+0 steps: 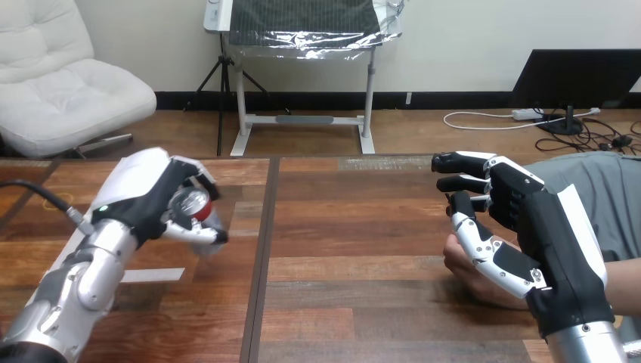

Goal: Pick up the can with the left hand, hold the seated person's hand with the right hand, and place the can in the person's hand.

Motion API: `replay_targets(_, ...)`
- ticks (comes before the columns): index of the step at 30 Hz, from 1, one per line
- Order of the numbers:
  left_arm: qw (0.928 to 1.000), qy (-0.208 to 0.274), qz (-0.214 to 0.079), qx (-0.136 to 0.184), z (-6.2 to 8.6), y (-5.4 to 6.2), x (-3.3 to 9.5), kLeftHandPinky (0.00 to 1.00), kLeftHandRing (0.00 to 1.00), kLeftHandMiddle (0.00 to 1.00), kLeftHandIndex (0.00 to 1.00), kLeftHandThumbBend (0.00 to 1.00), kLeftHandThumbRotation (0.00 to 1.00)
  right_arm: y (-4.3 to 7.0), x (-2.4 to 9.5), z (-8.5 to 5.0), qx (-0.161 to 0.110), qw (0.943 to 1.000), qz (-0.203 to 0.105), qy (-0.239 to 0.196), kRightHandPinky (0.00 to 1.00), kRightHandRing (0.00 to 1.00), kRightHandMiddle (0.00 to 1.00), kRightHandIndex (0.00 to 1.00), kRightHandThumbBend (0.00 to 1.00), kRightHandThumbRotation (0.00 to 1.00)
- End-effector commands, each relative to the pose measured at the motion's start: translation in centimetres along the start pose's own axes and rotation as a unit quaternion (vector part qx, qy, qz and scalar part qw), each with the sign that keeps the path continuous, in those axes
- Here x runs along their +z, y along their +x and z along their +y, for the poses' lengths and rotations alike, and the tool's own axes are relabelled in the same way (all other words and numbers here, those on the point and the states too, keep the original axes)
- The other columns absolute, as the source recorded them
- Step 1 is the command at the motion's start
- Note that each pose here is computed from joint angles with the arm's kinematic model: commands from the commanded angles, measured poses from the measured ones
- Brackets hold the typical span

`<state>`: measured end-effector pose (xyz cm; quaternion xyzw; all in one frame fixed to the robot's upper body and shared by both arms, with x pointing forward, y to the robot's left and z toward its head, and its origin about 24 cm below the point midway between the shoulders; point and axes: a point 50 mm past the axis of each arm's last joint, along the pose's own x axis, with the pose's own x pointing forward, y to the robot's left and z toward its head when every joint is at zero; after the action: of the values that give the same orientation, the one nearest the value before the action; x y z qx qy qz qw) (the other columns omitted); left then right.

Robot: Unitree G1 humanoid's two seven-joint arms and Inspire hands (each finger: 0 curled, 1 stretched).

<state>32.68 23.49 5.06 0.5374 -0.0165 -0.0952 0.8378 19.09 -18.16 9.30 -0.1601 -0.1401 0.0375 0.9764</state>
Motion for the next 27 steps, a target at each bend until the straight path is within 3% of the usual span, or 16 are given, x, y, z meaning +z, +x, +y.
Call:
replay_targets(1,0.9944,-0.019,-0.074,0.073,3.3,0.9,3.6,0.36,0.41,0.49,0.53,0.65,0.00,1.6,1.6,-0.3,-0.013,0.9987,-0.050,0.001,0.58,0.71,0.76,0.69,0.19,0.00)
replay_targets(14,0.9868,-0.032,-0.136,0.083,4.4,0.6,7.2,0.32,0.38,0.46,0.52,0.63,0.00,1.6,1.6,-0.6,-0.019,0.9988,-0.042,-0.012,0.56,0.70,0.76,0.71,0.21,0.00)
replay_targets(27,0.9808,-0.036,-0.172,0.085,4.8,0.5,9.8,0.35,0.40,0.47,0.51,0.62,0.00,2.1,1.6,-2.0,-0.013,0.9983,-0.022,-0.052,0.62,0.76,0.81,0.74,0.36,0.00)
